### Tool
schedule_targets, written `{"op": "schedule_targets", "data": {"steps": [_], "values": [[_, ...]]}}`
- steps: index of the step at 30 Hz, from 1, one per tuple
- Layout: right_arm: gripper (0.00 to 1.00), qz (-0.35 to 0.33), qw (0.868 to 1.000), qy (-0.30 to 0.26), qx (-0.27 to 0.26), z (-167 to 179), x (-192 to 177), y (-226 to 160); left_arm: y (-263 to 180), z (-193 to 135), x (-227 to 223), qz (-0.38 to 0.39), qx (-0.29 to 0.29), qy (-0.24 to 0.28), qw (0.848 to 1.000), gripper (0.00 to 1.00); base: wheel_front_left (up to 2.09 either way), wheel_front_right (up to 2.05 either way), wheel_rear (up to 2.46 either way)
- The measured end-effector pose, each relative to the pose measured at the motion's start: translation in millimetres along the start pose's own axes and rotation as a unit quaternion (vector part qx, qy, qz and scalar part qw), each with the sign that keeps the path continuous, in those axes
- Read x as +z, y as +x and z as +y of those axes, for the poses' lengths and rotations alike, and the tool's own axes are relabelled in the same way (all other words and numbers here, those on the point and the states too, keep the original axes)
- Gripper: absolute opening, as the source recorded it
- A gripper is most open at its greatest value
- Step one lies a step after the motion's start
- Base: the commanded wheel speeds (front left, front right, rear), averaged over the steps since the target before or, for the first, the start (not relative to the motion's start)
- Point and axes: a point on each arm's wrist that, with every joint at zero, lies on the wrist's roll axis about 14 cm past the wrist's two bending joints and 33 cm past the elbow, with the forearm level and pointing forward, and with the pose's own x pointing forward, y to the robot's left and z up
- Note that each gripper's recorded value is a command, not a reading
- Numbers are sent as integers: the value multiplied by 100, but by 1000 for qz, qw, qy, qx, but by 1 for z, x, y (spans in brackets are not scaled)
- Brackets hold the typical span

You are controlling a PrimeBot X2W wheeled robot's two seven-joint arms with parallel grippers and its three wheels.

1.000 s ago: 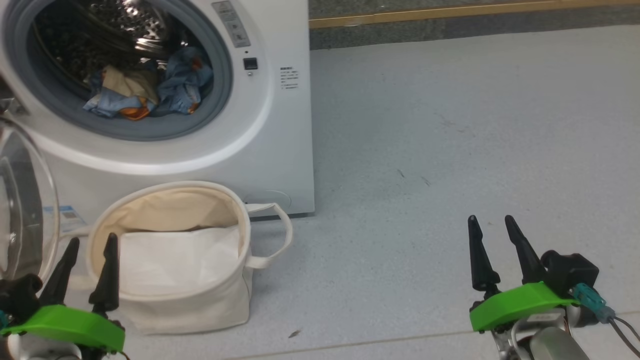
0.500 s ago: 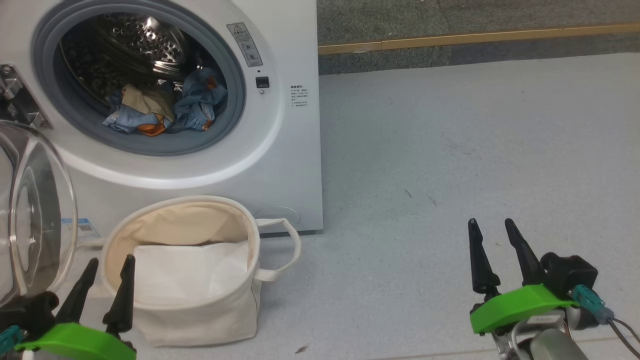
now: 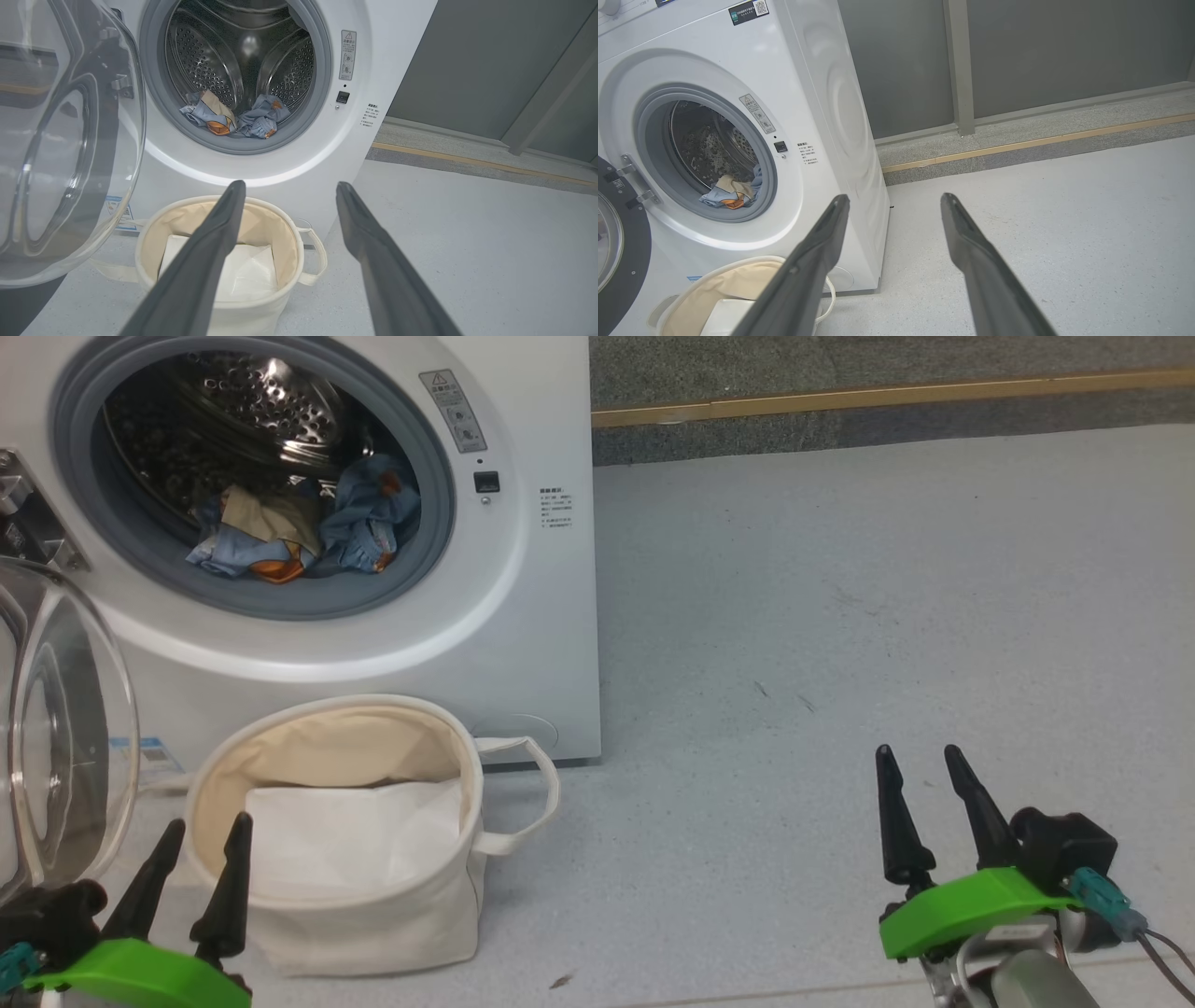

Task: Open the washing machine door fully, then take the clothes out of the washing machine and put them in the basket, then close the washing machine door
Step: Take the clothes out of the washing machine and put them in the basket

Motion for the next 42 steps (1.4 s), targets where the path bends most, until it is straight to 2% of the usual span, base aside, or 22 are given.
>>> {"op": "schedule_targets", "data": {"steps": [28, 42], "values": [[100, 9, 1000, 4, 1, 1, -7, 2, 3, -4, -11, 24, -16, -20, 999, 100, 1, -2, 1], [100, 17, 1000, 8, -1, 1, -12, 2, 4, -2, -14, 33, -16, -21, 999, 100, 103, -140, 37]]}}
